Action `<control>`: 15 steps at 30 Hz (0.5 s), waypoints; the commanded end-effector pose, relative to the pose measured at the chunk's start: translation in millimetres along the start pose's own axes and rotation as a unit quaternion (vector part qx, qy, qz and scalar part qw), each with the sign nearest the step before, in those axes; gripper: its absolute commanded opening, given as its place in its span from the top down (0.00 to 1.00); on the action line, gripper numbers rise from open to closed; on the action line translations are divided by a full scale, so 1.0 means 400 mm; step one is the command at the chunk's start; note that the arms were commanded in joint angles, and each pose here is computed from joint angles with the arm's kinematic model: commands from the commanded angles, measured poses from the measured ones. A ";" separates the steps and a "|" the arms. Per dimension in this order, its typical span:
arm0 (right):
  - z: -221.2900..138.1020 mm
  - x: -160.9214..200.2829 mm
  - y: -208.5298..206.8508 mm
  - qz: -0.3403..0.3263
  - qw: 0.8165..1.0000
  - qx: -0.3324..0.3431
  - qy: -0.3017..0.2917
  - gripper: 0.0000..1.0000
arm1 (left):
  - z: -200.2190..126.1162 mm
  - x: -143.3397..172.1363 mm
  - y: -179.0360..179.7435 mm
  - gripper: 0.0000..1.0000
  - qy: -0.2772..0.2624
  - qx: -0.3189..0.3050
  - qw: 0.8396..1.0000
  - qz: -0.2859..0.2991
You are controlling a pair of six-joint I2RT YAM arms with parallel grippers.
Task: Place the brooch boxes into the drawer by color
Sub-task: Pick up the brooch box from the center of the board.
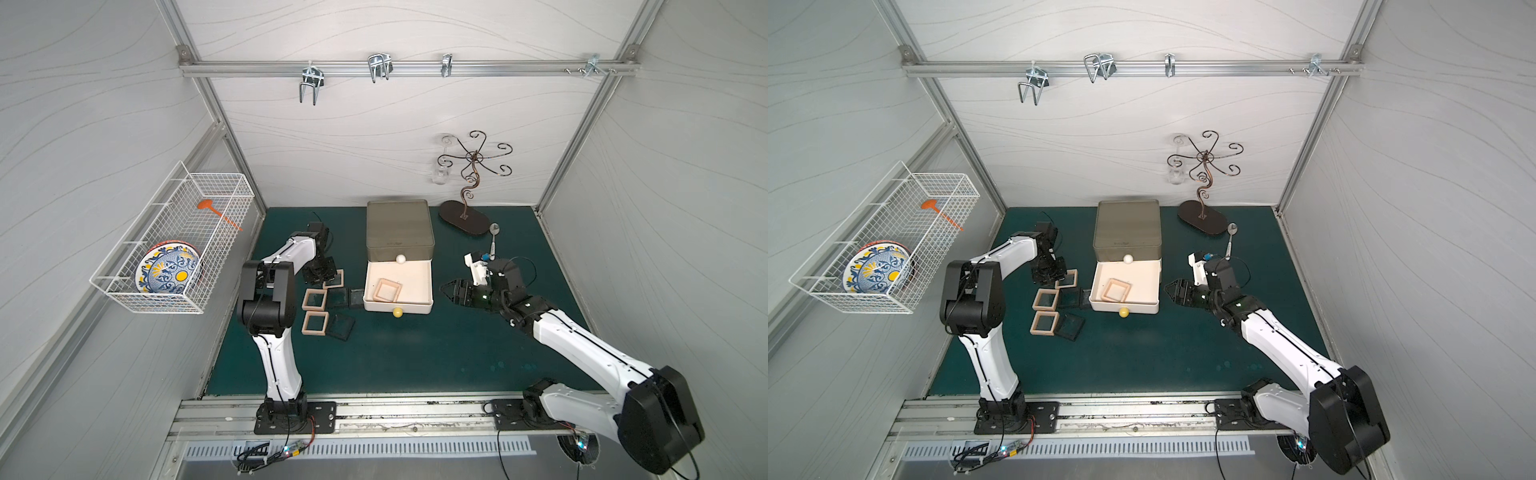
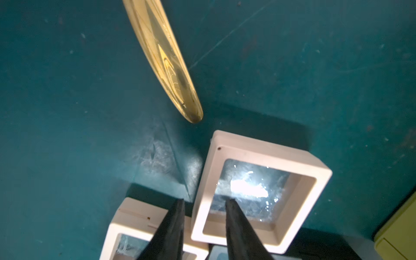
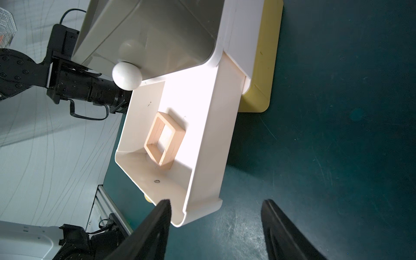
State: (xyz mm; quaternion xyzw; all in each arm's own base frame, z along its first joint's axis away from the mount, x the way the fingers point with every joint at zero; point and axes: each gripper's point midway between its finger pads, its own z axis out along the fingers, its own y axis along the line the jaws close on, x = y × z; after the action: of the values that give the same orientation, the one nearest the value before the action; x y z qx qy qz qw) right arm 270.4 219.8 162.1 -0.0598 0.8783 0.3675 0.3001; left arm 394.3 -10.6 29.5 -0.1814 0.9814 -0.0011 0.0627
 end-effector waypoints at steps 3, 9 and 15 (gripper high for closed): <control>-0.011 -0.026 0.016 -0.008 1.000 -0.008 -0.016 0.32 | 0.000 -0.036 -0.009 0.72 -0.014 0.005 1.000 -0.003; -0.012 -0.025 0.013 -0.010 1.000 -0.004 -0.016 0.32 | 0.005 -0.030 -0.007 0.94 -0.008 0.003 1.000 -0.003; -0.016 -0.029 0.014 -0.009 1.000 -0.003 -0.020 0.32 | -0.051 -0.041 -0.016 1.00 -0.033 0.020 0.999 -0.008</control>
State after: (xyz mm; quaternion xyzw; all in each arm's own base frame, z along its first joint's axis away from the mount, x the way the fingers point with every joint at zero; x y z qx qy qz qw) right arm 270.7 219.8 162.4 -0.0599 0.8780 0.3673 0.3010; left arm 397.0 -11.0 27.1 -0.1822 0.9813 -0.0028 0.0627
